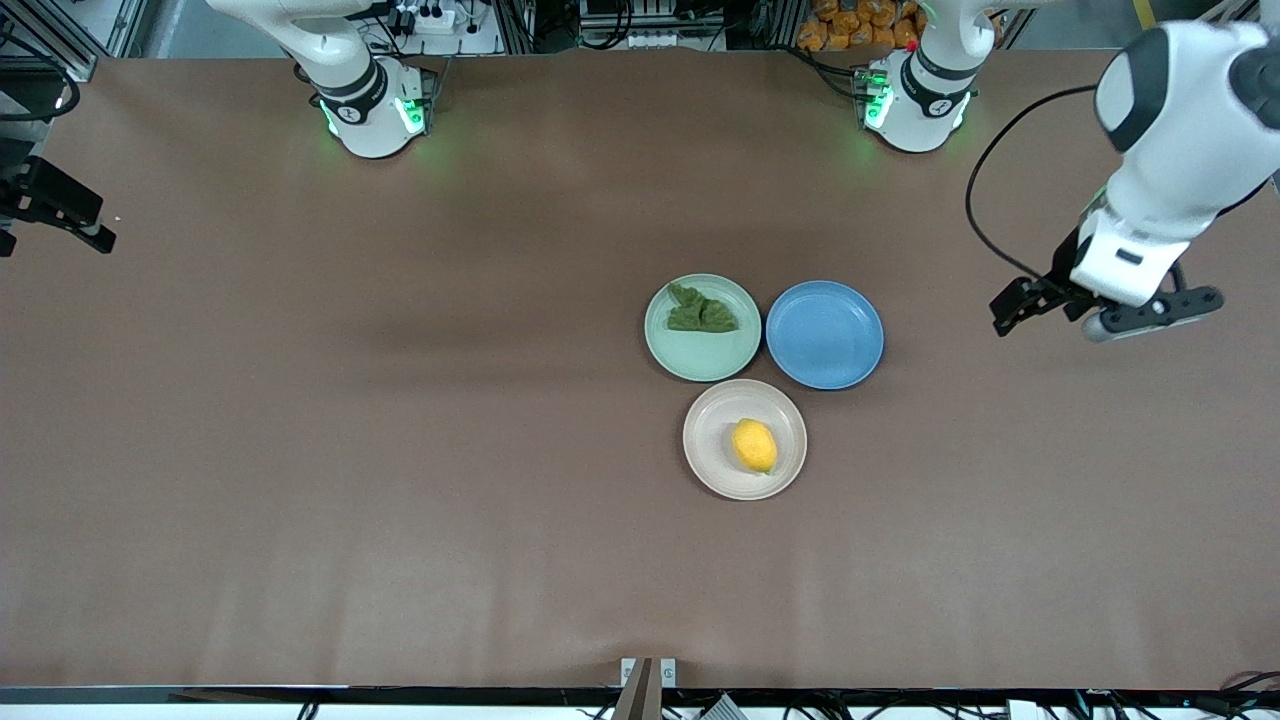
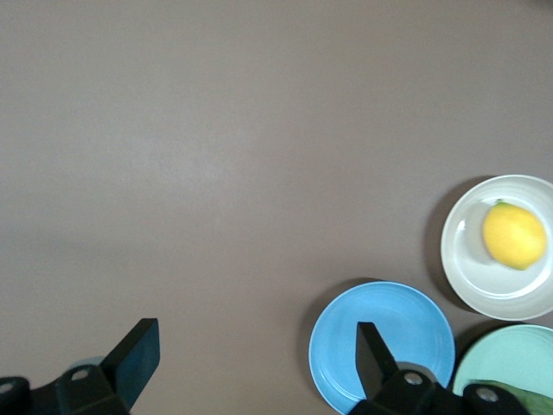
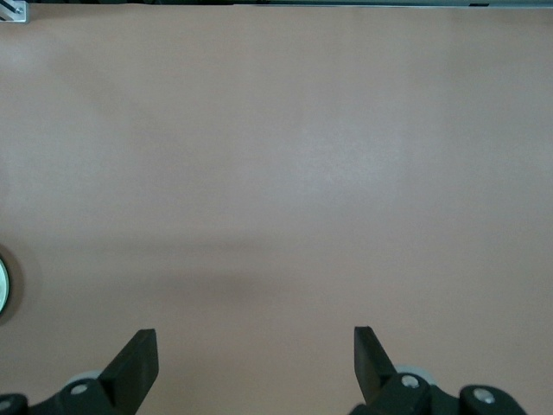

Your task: Place lemon and lettuce in plates

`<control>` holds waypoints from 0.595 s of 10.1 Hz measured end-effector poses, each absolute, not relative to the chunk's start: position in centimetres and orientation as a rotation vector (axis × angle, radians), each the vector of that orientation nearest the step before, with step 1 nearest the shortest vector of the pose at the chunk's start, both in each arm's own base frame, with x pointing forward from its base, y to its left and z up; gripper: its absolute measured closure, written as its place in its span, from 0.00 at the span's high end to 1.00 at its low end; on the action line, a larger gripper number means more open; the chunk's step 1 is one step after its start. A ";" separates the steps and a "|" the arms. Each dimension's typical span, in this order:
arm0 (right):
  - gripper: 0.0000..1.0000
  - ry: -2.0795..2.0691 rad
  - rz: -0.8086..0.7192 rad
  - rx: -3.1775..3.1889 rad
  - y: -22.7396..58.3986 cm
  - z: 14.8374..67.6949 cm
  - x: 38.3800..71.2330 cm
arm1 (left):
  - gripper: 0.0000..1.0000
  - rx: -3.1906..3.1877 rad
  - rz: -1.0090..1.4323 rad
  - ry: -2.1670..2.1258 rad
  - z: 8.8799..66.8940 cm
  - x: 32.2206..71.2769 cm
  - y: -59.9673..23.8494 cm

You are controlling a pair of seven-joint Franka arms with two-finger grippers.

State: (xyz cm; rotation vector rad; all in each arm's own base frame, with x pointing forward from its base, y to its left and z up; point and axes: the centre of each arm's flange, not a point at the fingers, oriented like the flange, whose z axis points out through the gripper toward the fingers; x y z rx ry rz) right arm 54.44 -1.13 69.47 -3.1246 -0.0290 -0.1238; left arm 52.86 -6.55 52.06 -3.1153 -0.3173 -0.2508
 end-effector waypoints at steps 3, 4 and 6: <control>1.00 -0.030 -0.119 -3.125 -1.2 69.3 54.4 | 1.00 -3.119 -0.258 -0.214 61.2 52.0 -9.2; 1.00 -0.030 -0.116 -3.125 -1.2 69.2 54.4 | 1.00 -3.119 -0.234 -0.175 63.0 51.7 -9.8; 1.00 -0.032 -0.114 -3.124 -1.2 69.1 54.5 | 1.00 -3.118 -0.182 -0.095 64.2 51.4 -10.7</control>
